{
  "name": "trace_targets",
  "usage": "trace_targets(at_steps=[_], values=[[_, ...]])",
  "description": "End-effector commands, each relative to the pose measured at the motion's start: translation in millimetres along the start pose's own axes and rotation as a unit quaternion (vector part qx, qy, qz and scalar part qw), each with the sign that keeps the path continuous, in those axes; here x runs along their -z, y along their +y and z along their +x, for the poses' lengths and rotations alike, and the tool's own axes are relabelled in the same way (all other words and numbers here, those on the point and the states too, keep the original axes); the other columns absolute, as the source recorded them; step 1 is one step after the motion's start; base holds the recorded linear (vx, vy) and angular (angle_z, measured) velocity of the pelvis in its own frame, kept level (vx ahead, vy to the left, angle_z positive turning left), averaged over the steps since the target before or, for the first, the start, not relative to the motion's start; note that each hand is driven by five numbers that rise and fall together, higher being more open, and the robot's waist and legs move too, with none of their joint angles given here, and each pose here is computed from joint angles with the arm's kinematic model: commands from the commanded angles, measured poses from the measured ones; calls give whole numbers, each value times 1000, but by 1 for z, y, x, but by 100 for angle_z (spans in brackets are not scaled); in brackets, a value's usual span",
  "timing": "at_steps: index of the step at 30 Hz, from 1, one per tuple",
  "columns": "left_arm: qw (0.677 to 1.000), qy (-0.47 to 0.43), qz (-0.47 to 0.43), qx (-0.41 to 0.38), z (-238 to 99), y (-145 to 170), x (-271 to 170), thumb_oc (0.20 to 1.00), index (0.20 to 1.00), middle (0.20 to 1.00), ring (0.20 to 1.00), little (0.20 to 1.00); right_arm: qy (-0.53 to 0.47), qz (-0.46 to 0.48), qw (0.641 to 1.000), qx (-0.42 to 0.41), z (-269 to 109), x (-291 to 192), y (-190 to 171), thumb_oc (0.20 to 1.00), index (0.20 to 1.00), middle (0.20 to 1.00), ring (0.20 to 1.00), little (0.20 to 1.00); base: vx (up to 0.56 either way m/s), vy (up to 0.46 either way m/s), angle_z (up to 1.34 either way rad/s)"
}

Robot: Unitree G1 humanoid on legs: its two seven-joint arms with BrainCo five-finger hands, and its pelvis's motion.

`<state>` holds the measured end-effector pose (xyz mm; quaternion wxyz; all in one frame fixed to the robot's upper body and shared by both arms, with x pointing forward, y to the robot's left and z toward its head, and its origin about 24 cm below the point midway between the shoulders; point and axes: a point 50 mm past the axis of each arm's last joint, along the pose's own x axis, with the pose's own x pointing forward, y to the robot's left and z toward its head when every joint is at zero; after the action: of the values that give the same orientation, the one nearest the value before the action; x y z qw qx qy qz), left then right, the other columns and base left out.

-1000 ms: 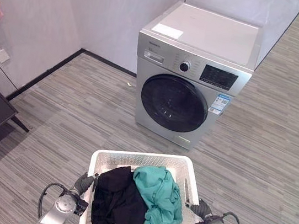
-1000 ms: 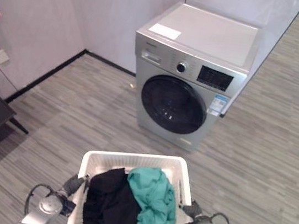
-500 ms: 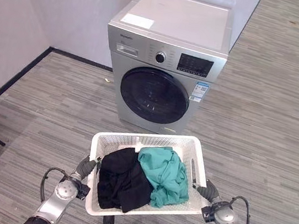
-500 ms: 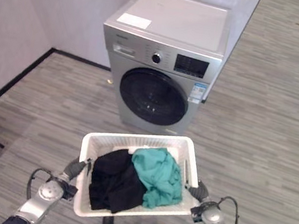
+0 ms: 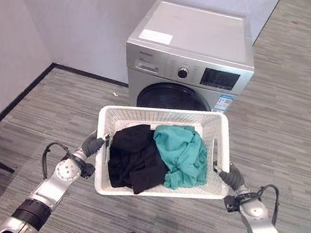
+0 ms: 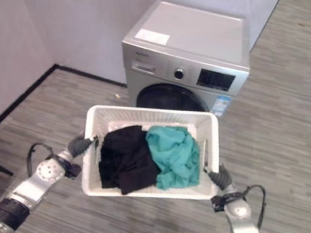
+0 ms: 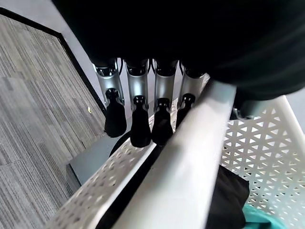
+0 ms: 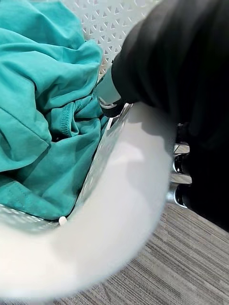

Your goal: Grab the laundry basket,head to the washer,open it,put in the laundry and shut it.

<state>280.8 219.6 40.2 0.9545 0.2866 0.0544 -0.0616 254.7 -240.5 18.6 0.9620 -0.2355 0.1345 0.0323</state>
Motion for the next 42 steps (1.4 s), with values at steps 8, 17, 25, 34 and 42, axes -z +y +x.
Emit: trace_targets(at_steps=[8, 17, 25, 34, 42], values=[[991, -61, 28, -119, 21, 58, -32, 200, 200, 200, 200, 200, -119, 29, 992, 41, -3, -42, -44, 200, 200, 200, 200, 200, 202, -125, 11], [978, -100, -3, -184, 11, 83, -44, 200, 200, 200, 200, 200, -161, 16, 985, 62, -14, -55, -54, 200, 200, 200, 200, 200, 61, 7, -43], [961, -122, 76, -238, -51, 117, -45, 200, 200, 200, 200, 200, -141, 27, 984, 105, -60, -29, -69, 200, 200, 200, 200, 200, 129, 99, -46], [916, -192, 169, -309, -65, 164, -94, 200, 200, 200, 200, 200, -191, -1, 974, 125, -40, -66, -95, 200, 200, 200, 200, 200, 57, 55, 2], [912, -263, 145, -281, -19, 166, -152, 200, 200, 200, 200, 200, -217, -39, 961, 170, -12, -111, -127, 200, 200, 200, 200, 200, 32, -28, 2]])
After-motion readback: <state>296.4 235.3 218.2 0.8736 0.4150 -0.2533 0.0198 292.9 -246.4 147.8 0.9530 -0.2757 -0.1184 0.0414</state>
